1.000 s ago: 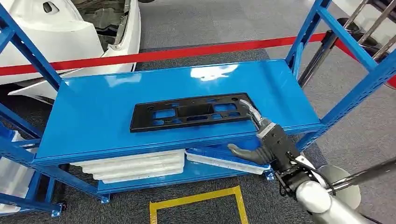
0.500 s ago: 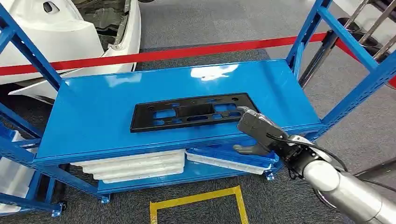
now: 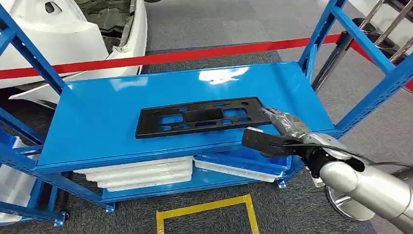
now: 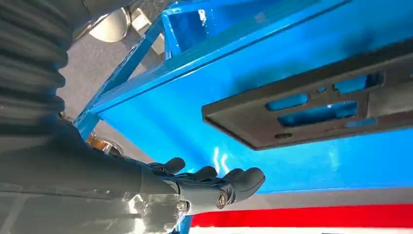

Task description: Take the parts from the cabinet and place them on the table.

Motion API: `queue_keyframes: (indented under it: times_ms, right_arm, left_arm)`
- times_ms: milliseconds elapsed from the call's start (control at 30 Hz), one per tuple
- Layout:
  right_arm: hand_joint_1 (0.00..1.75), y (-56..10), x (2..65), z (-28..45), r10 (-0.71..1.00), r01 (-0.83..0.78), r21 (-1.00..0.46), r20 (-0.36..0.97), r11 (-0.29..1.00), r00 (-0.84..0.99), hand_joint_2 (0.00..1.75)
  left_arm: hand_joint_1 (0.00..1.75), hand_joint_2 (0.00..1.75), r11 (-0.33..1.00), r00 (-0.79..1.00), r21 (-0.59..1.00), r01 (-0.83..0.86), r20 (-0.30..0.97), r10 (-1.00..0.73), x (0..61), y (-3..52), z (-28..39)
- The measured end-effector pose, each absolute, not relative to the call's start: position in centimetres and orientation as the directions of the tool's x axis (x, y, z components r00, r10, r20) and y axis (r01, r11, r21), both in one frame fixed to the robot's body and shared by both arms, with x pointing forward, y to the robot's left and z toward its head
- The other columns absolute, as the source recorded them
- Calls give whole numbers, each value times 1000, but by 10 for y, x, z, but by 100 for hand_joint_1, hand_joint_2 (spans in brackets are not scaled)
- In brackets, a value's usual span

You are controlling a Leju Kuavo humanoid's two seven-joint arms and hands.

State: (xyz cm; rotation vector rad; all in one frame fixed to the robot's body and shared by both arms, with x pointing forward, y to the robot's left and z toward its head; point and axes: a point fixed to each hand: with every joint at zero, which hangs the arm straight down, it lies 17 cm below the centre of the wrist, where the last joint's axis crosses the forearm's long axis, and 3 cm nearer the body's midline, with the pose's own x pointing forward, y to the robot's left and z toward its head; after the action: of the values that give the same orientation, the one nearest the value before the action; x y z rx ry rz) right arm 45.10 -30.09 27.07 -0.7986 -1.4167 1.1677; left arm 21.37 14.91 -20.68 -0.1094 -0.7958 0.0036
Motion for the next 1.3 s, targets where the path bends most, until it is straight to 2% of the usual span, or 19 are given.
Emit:
queue_keyframes:
  times_ms: [333, 833, 933, 1100, 1300]
  right_arm:
    - [0, -290, 450, 258, 936, -191, -953, 276, 237, -217, 175]
    - [0, -282, 452, 243, 933, -198, -956, 262, 216, -248, 175]
    - [0, -286, 457, 241, 949, -153, -975, 197, 162, -247, 175]
    - [0, -299, 470, 245, 975, -40, -998, -28, -38, -221, 175]
    - [0, -301, 479, 242, 969, 5, -992, -128, -130, -212, 175]
  left_arm:
    - [0, 0, 994, 703, -103, 27, 710, 54, 214, 150, -207]
    - [0, 0, 995, 706, -98, 15, 706, 59, 213, 152, -208]
    - [0, 0, 995, 707, -98, 7, 704, 65, 213, 153, -208]
    - [0, 0, 995, 708, -99, -1, 703, 70, 213, 154, -209]
    - [0, 0, 995, 708, -95, -6, 702, 71, 213, 155, -209]
